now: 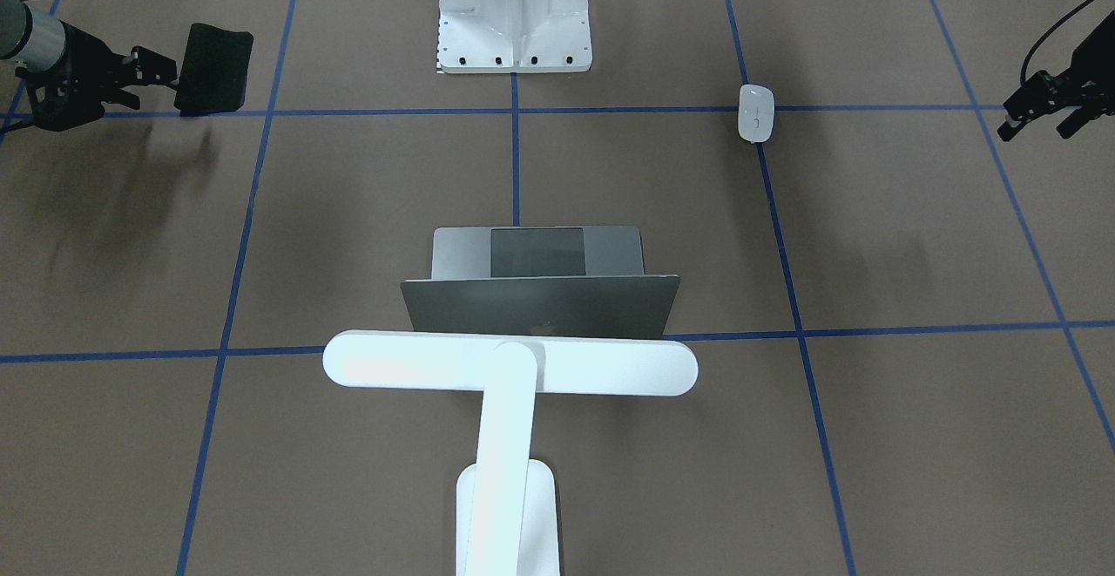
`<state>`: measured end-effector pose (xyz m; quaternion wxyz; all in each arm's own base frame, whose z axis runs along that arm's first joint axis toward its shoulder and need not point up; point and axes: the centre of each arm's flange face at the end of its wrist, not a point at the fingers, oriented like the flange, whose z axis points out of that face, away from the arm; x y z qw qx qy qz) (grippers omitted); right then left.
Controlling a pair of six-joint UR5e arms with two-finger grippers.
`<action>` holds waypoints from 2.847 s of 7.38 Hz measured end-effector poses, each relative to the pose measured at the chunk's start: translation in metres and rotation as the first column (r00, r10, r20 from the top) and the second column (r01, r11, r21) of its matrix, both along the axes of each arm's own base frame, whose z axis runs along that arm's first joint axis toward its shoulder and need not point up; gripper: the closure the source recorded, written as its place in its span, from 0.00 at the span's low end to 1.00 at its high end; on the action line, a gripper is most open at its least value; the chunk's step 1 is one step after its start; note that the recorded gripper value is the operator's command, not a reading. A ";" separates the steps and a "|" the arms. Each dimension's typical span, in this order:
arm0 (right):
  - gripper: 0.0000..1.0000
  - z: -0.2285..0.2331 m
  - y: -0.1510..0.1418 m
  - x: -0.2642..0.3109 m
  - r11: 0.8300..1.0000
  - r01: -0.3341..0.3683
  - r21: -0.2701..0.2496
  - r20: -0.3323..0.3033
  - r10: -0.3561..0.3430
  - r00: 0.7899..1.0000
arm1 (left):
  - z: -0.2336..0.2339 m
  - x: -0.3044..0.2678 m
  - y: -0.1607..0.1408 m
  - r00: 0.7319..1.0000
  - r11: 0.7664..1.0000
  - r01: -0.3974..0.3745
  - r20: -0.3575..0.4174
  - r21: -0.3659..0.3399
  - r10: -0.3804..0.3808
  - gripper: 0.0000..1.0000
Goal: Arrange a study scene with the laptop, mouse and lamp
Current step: 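Move the right gripper down toward the black mouse pad's edge, then grasp the black mouse pad's edge with the right gripper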
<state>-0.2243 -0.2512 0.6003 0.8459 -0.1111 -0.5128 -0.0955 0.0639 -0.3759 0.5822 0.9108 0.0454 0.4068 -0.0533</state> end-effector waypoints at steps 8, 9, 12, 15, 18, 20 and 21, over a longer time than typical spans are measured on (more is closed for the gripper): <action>0.01 -0.002 0.036 -0.046 0.999 0.031 -0.039 -0.055 -0.033 0.998 | -0.001 0.000 0.000 1.000 1.000 -0.001 0.000 0.002 0.001 0.00; 0.12 -0.003 0.036 -0.047 0.999 0.032 -0.039 -0.054 -0.034 0.998 | -0.001 0.000 0.000 1.000 1.000 -0.001 -0.001 0.003 0.001 0.00; 0.64 -0.006 0.036 -0.047 0.999 0.036 -0.040 -0.047 -0.037 0.998 | 0.000 0.000 0.000 1.000 1.000 -0.010 0.002 0.011 0.010 0.00; 0.78 -0.011 0.036 -0.047 0.999 0.038 -0.038 -0.038 -0.039 0.998 | 0.001 0.001 0.000 1.000 1.000 -0.016 0.004 0.012 0.015 0.00; 0.76 -0.018 0.037 -0.047 0.998 0.043 -0.038 -0.026 -0.044 0.999 | 0.001 0.001 0.000 1.000 1.000 -0.016 0.004 0.013 0.016 0.00; 0.76 -0.020 0.036 -0.049 0.998 0.043 -0.039 -0.020 -0.044 0.999 | 0.000 0.001 0.000 1.000 1.000 -0.016 0.002 0.013 0.016 0.00; 0.76 -0.025 0.035 -0.052 0.998 0.042 -0.049 -0.013 -0.042 0.999 | 0.000 0.001 0.000 1.000 1.000 -0.017 0.002 0.014 0.017 0.00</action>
